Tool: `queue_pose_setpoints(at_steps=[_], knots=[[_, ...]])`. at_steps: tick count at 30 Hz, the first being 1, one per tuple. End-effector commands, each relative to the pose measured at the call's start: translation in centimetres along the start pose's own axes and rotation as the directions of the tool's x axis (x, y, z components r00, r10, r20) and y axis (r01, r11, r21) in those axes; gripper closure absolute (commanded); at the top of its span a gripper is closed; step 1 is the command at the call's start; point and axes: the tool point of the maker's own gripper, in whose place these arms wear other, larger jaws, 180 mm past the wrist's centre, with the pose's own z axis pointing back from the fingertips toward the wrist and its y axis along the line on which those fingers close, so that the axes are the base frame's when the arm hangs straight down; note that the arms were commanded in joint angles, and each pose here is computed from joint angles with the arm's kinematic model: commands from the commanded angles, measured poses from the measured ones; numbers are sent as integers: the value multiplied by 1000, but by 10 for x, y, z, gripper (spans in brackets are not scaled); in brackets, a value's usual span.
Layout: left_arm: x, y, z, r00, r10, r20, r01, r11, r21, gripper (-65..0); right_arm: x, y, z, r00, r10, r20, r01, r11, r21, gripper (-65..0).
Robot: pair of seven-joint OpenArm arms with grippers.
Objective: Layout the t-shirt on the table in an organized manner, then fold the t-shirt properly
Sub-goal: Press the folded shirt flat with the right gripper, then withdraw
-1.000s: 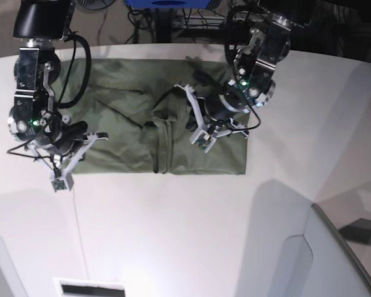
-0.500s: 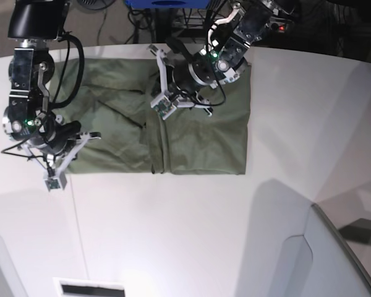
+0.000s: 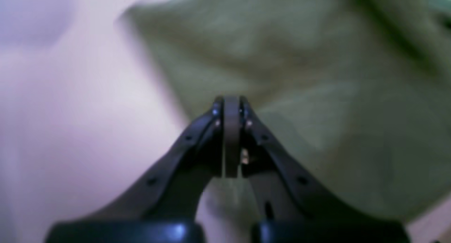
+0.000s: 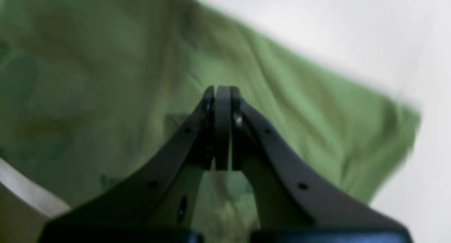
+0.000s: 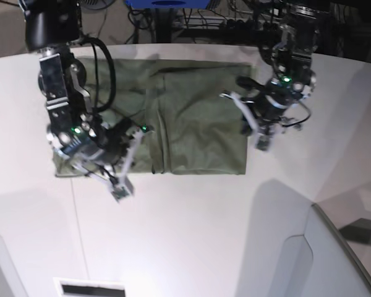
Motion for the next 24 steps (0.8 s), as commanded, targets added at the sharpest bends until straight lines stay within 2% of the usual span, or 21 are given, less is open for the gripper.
queue_pose_setpoints(at_steps=[1, 4, 7, 14, 18, 24], knots=[[0, 23, 4, 1000, 28, 14, -29, 998, 54, 0, 22, 7, -2, 999, 22, 43, -23, 1000, 16, 0], [-20, 63, 10, 994, 108, -14, -105, 984, 147, 0, 38, 23, -21, 999, 34, 25, -36, 997, 61, 0], [-29, 86, 19, 989, 146, -14, -140, 969, 204, 0, 49, 35, -43, 1000, 10, 18, -12, 995, 100, 0], [-34, 95, 25, 987, 162, -13, -154, 961, 229, 0, 30, 49, -77, 998, -35, -47, 41, 988, 146, 0], [-34, 95, 25, 987, 162, -13, -155, 961, 229, 0, 8, 38, -87, 995, -58, -80, 69, 989, 133, 0], [-31, 92, 22, 987, 158, -10, -152, 964, 220, 0, 2, -2, -84, 976, -207, -65, 211, 975, 71, 0]])
